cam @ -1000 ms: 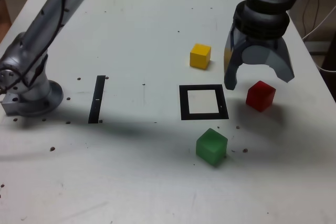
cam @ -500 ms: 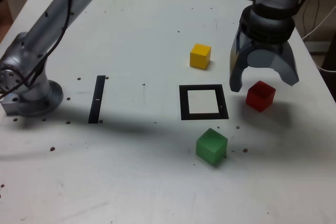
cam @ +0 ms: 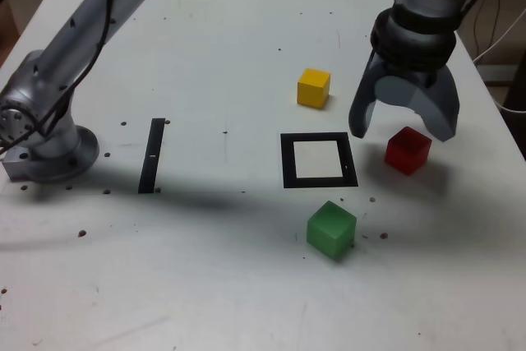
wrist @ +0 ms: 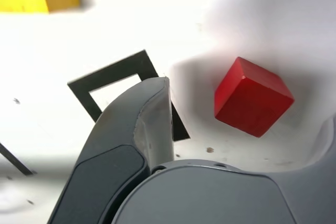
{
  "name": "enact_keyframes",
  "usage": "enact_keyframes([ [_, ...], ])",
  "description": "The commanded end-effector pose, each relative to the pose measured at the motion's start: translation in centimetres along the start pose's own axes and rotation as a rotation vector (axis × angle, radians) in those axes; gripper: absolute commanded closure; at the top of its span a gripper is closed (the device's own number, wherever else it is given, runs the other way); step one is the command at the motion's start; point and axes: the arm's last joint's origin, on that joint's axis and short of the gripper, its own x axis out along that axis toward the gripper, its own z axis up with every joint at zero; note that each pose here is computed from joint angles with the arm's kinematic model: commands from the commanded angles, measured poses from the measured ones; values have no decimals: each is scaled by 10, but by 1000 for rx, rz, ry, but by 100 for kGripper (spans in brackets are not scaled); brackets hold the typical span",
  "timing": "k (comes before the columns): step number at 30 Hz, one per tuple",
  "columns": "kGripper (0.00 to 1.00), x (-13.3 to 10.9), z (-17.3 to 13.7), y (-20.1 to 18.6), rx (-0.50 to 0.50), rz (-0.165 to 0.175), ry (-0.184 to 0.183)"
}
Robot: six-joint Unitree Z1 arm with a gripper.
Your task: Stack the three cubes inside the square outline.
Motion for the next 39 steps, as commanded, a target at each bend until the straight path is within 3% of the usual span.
enact_keyframes([
  [1,0,-5,-1,-2,43,16,-11],
  [7,0,-10,-1,-3,141,48,-23],
  [18,1,-5,7,-6,202,74,-23],
  [39,3,19,24,-17,246,71,20],
])
